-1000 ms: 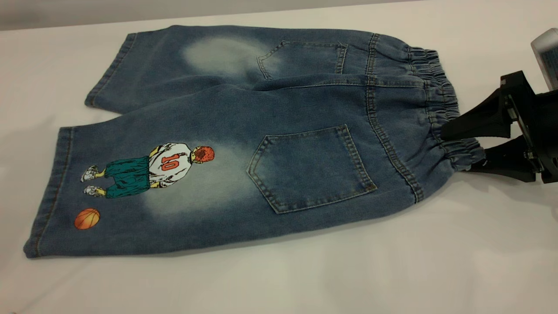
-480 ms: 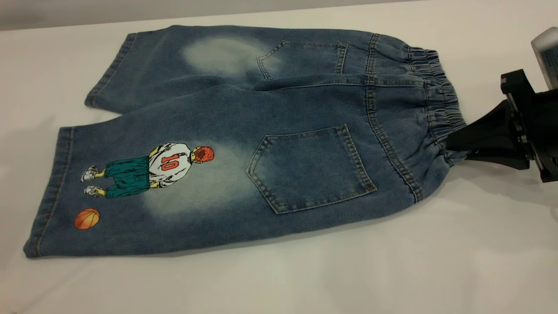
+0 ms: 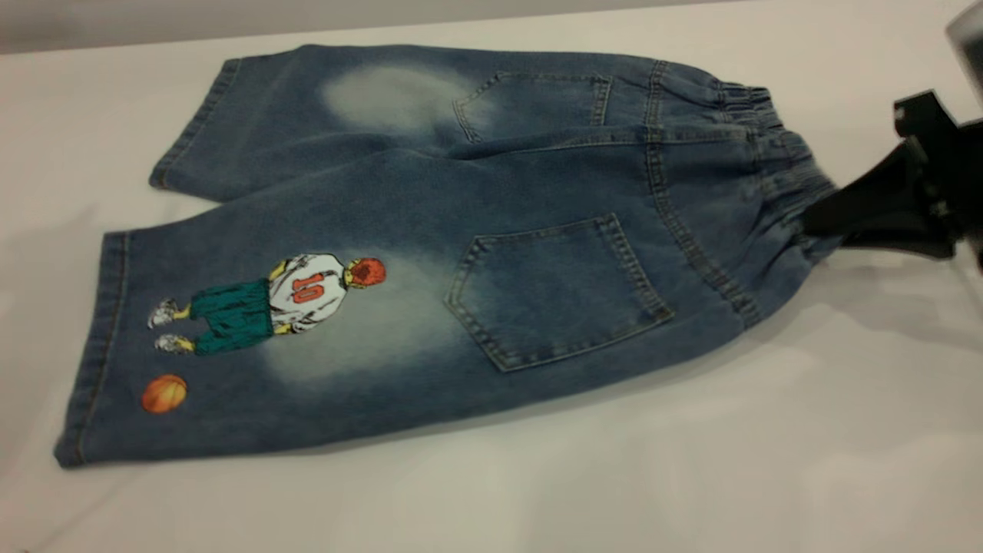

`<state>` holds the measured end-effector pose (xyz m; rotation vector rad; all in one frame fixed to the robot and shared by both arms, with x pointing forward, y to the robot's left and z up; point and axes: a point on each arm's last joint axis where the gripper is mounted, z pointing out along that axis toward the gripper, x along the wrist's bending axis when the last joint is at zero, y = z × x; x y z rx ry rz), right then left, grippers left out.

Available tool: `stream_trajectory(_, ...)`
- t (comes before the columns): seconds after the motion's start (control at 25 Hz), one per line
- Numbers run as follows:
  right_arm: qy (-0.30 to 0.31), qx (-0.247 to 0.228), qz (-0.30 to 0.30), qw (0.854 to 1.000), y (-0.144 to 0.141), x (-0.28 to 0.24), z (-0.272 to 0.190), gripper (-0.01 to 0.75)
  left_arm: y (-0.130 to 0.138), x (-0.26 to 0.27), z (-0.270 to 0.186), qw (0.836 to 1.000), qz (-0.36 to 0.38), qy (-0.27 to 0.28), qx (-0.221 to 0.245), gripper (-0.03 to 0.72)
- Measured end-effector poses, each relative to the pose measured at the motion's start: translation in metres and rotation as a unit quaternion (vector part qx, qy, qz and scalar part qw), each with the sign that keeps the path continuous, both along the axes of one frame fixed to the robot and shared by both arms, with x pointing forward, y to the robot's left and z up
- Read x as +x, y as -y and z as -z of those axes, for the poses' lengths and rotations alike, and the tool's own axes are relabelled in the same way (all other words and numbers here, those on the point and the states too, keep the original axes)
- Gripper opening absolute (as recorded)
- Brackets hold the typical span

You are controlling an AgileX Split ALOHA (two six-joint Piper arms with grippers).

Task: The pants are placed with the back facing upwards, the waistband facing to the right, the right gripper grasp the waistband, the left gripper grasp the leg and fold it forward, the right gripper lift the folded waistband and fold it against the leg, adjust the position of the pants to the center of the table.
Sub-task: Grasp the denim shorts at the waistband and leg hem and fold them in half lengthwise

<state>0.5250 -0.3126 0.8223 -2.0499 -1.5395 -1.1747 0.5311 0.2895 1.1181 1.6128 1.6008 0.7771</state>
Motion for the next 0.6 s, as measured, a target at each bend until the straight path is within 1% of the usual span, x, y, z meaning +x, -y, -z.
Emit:
stream_trajectory(0.12, 0.006, -0.023, 0.0, 1.0, 0.003, 0.001, -0.016, 0.036, 0.0, -0.001, 0.001, 1.0, 0.001, -0.009, 0.0, 0.546)
stream_trajectory(0.24, 0.02, -0.028, 0.002, 0.999, 0.003, 0.003, -0.034, 0.036, 0.0, -0.002, 0.003, 1.0, 0.002, -0.017, 0.0, 0.546)
stream_trajectory(0.36, 0.036, -0.033, 0.0, 0.999, 0.003, 0.003, -0.049, 0.036, 0.001, -0.004, 0.006, 0.999, 0.005, -0.04, -0.002, 0.546)
stream_trajectory(0.48, 0.055, -0.042, -0.007, 0.998, -0.003, 0.008, -0.062, 0.036, 0.002, -0.007, 0.009, 0.998, 0.008, -0.061, -0.012, 0.546)
stream_trajectory(0.6, 0.066, -0.045, -0.03, 0.996, -0.016, 0.017, -0.071, 0.036, 0.011, -0.008, 0.016, 0.995, 0.038, -0.095, -0.01, 0.546)
